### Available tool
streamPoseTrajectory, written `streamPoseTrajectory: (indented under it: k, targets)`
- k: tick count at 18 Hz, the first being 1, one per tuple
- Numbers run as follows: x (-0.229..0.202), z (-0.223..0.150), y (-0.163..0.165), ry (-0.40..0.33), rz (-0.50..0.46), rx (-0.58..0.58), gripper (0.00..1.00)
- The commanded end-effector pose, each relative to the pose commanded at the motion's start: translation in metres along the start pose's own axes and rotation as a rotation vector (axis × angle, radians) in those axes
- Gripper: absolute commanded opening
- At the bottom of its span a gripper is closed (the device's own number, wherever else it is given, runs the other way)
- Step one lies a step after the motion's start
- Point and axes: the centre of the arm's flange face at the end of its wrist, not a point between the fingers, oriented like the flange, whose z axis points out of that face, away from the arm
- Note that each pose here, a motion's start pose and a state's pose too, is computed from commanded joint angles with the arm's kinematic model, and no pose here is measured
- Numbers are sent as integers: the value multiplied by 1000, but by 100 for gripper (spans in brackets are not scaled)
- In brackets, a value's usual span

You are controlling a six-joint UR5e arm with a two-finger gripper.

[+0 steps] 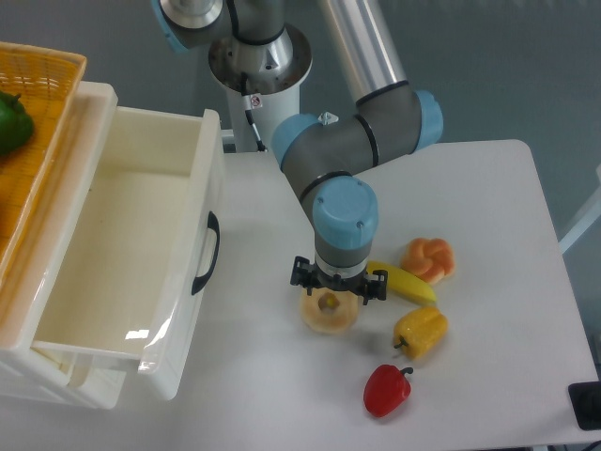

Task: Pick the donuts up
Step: 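Move the gripper over the pale ring donut and lower it, then close the gripper fingers on the donut ring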

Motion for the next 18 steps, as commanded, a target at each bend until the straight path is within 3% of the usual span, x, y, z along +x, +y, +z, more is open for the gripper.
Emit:
streamPoseTrajectory:
  k: [18]
  targets:
    - [-9,32,-2,26,-14,-35,100]
